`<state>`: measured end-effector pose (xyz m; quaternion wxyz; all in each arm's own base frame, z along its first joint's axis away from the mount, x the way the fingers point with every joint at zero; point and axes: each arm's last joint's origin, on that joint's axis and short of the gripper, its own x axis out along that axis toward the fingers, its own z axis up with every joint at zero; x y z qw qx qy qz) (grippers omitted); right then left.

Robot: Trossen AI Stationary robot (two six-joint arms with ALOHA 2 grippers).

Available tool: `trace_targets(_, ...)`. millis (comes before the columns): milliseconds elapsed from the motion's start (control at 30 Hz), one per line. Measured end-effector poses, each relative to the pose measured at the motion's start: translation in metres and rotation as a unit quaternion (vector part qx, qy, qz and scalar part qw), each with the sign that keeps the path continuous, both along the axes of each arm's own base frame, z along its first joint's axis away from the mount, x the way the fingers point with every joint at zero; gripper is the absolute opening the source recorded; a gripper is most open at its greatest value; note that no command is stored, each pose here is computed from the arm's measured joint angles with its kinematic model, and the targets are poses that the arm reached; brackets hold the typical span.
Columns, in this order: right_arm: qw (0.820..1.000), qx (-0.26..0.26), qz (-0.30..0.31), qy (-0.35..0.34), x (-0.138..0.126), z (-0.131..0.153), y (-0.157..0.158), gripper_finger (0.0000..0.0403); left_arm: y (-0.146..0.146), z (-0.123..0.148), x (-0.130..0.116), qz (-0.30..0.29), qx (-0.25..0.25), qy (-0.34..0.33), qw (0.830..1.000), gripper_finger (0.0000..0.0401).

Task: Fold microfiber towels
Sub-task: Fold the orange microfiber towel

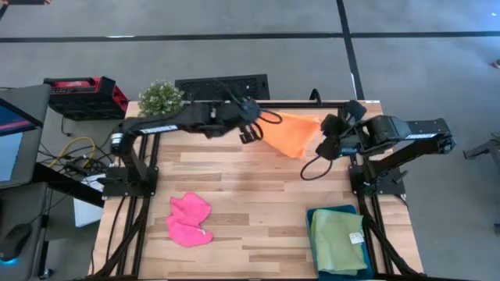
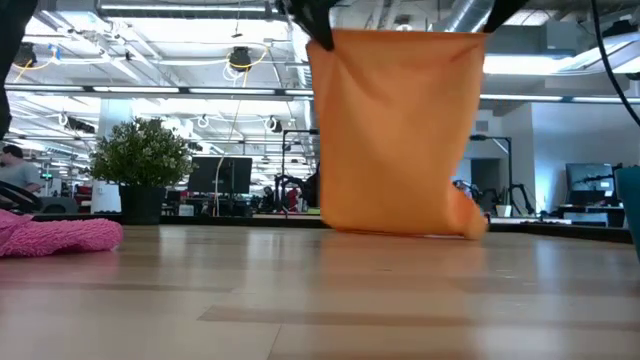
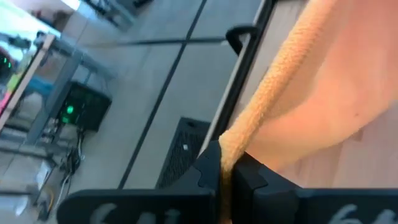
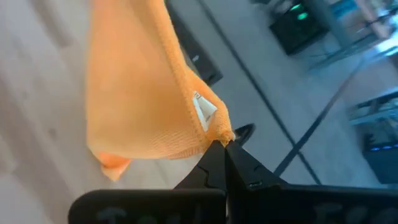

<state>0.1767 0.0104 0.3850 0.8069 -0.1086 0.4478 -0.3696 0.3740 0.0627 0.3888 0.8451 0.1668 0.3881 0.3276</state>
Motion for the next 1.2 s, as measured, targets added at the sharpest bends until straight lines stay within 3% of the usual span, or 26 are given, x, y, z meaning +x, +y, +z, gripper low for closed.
trace_targets(267,0.998,-0.045,-0.014,-0.038,0.013,0.013,-0.020,0.0008,0.017,0.033,-0.032,0.003,0.024,-0.021,0.999,0.0000)
trace_targets(433,0.996,-0.077,-0.018,-0.043,0.028,0.019,-0.042,0.0008,0.042,0.034,-0.039,0.029,0.038,-0.003,0.999,0.0000)
trace_targets(633,0.990,-0.118,-0.056,-0.061,0.033,0.029,-0.077,0.0008,0.071,0.041,-0.041,0.048,0.073,-0.028,0.996,0.0000)
trace_targets(833,0.986,-0.137,-0.071,-0.067,0.031,0.035,-0.090,0.0008,0.068,0.049,-0.037,0.020,0.116,-0.023,0.993,0.0000)
trace_targets(933,0.991,-0.112,-0.055,-0.044,0.030,0.028,-0.087,0.0008,0.060,0.041,-0.038,0.005,0.090,0.007,0.996,0.0000)
trace_targets(1200,1.000,0.025,-0.004,-0.005,0.037,-0.016,-0.067,0.0008,0.031,0.015,-0.050,-0.002,-0.063,0.071,0.996,0.0000)
